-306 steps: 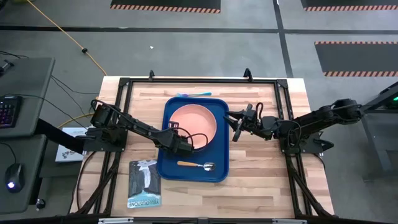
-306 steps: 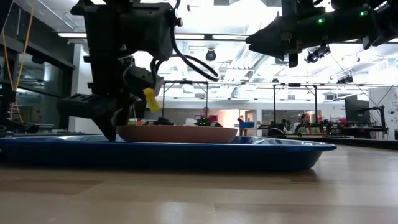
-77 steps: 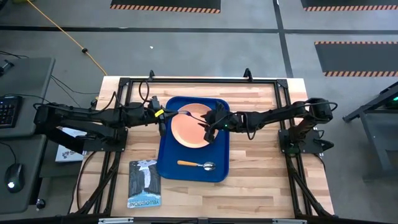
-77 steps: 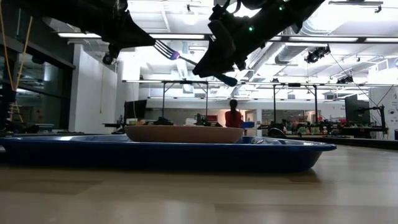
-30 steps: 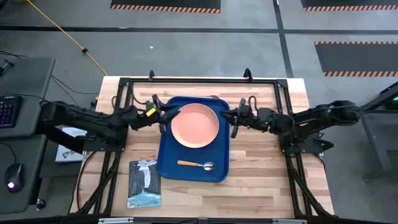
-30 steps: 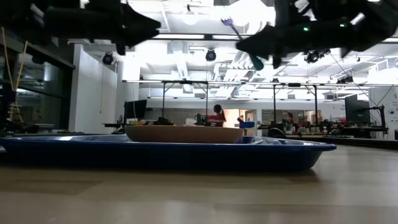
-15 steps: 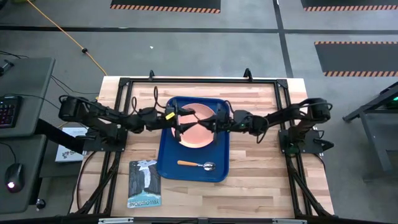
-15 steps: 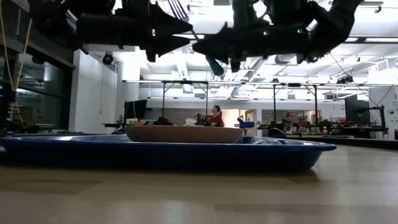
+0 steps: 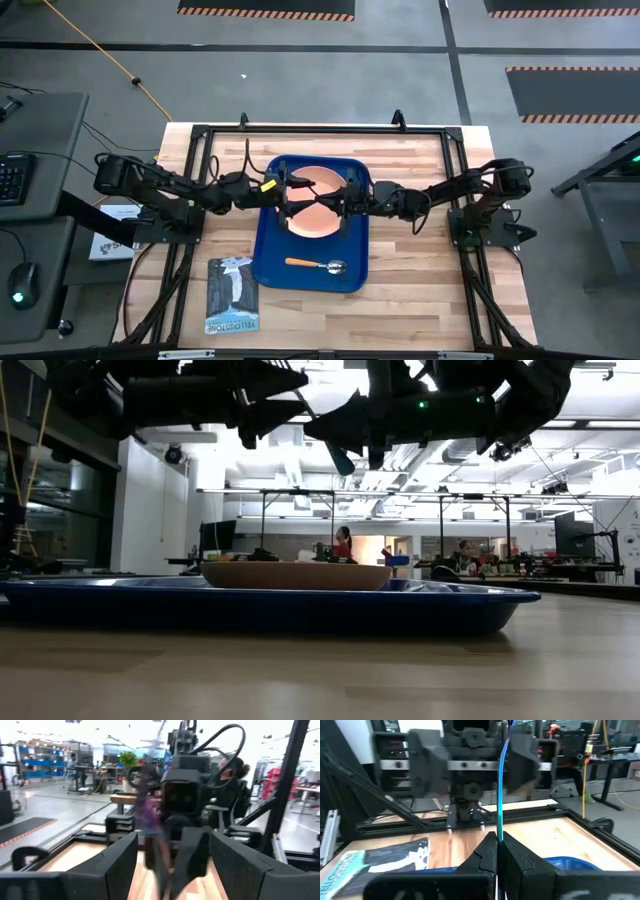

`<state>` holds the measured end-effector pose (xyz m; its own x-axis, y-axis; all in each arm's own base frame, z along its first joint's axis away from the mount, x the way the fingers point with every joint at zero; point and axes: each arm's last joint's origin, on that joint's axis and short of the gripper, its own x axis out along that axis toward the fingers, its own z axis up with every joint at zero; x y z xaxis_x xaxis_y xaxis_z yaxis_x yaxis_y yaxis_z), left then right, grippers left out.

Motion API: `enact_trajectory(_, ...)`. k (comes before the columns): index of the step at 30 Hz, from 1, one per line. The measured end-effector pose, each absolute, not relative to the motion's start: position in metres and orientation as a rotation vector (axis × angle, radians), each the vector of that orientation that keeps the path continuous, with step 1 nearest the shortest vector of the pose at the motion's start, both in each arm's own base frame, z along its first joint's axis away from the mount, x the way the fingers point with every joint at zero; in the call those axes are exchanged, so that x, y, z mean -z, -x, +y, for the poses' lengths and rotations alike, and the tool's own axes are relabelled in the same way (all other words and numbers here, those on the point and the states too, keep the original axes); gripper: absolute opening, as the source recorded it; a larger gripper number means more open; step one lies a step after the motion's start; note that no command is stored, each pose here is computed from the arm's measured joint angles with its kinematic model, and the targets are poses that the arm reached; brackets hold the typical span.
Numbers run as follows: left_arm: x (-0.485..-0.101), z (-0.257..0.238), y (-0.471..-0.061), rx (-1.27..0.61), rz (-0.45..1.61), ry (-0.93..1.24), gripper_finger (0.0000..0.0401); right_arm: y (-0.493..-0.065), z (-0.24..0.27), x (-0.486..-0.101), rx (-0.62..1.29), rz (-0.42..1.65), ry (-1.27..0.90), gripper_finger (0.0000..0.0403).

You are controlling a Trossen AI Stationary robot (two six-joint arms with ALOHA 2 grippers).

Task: Pick and place plate/cup/fork/spoon on tray
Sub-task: Put the purple fork on the blue serving tray

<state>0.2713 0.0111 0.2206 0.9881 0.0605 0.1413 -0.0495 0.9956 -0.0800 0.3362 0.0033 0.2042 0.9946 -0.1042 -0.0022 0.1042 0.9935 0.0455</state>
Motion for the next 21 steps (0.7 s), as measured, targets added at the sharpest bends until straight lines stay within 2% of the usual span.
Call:
enact_trajectory(6, -0.2221, 0.0078, -0.2712, -0.033, -0.158, 0.078, 0.0222, -0.3362, 0.0031, -0.2052, 0.118, -0.012, -0.053, 0.0000)
enact_trajectory(17, -0.2219, 0.0090, -0.2711, -0.090, -0.159, 0.089, 0.0148, -0.3362, 0.0029, -0.2051, 0.121, -0.011, -0.077, 0.0000)
enact_trajectory(21, -0.2218, 0.0099, -0.2710, -0.119, -0.159, 0.091, 0.0107, -0.3362, 0.0031, -0.2048, 0.115, -0.009, -0.079, 0.0000)
